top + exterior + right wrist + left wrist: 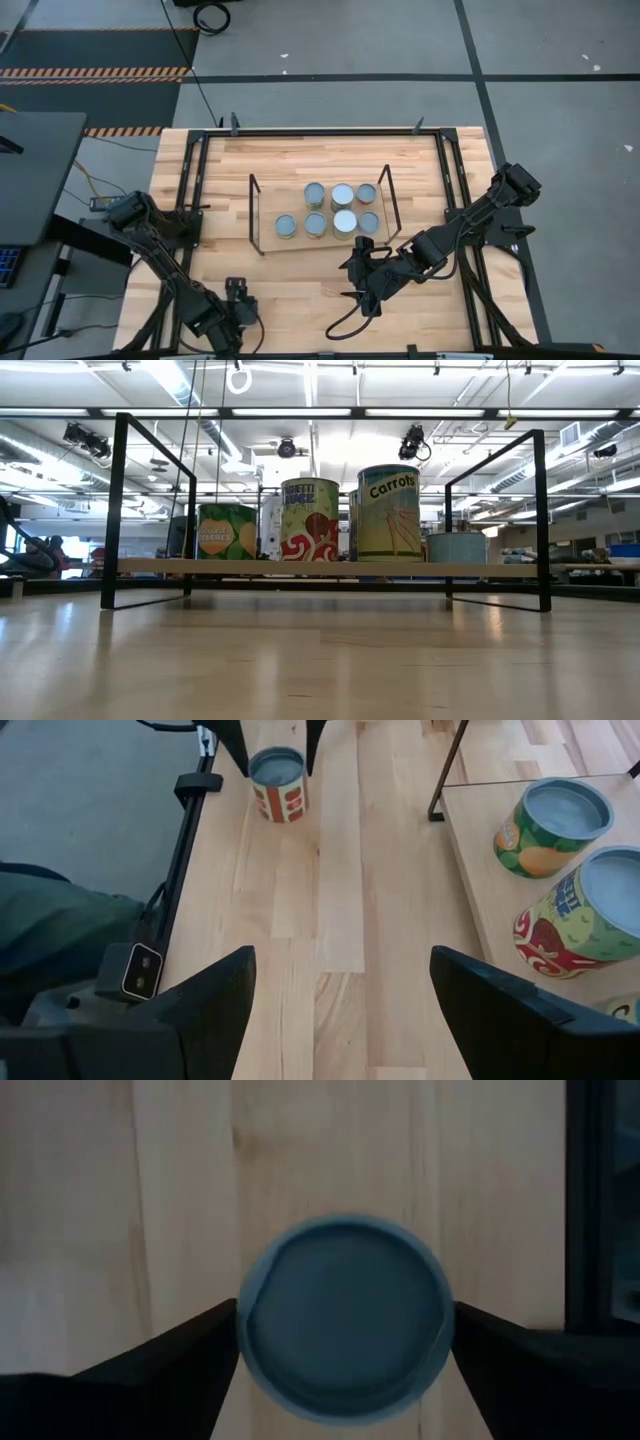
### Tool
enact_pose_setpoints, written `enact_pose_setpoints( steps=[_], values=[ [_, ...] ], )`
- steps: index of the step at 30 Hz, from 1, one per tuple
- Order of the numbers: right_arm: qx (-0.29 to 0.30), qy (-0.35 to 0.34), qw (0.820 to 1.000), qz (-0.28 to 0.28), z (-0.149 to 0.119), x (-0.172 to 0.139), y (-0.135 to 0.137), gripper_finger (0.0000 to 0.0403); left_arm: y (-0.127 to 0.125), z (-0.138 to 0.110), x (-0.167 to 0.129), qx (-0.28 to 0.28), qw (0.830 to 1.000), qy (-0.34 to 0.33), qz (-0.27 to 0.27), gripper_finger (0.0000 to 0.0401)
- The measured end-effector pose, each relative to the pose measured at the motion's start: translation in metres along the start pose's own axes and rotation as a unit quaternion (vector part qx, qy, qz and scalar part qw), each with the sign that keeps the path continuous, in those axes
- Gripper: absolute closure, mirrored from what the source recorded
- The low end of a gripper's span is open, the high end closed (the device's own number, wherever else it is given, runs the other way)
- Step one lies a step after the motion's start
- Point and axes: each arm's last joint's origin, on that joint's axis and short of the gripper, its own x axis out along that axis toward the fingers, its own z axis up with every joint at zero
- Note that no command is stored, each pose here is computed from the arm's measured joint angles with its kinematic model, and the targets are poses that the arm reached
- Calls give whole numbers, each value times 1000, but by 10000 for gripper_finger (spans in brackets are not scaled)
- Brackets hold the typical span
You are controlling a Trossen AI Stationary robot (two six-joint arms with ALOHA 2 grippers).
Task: Pick and place cans onto a shelf
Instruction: Put the canned tomatoes on the shelf
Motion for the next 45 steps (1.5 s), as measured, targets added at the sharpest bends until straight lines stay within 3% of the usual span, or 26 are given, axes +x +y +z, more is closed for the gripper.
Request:
enact_pose_setpoints(
  steps=[6,14,18,22,28,32,38,45],
  values=[
    [0,5,1000,11,0,0,1,97,4,4,9,18,1000,7,14,53],
    [-3,15,1000,18,-2,0,1,97,5,10,17,34,999,15,3,103],
    [-20,24,999,16,-3,0,0,97,9,32,-4,25,999,1,-28,114],
    [-37,34,999,8,-4,1,-5,98,23,70,-40,75,996,-18,-34,113],
    [-56,56,997,-22,0,8,-28,107,95,134,-104,113,989,-54,84,113],
    [-52,84,995,-12,0,11,-38,116,157,161,-118,109,986,-42,120,112],
    [-48,160,986,-23,-18,3,-33,126,252,157,-93,55,991,50,115,112],
    [-58,170,983,-27,-29,-5,-15,133,309,139,-80,-11,994,23,102,111]
  ],
)
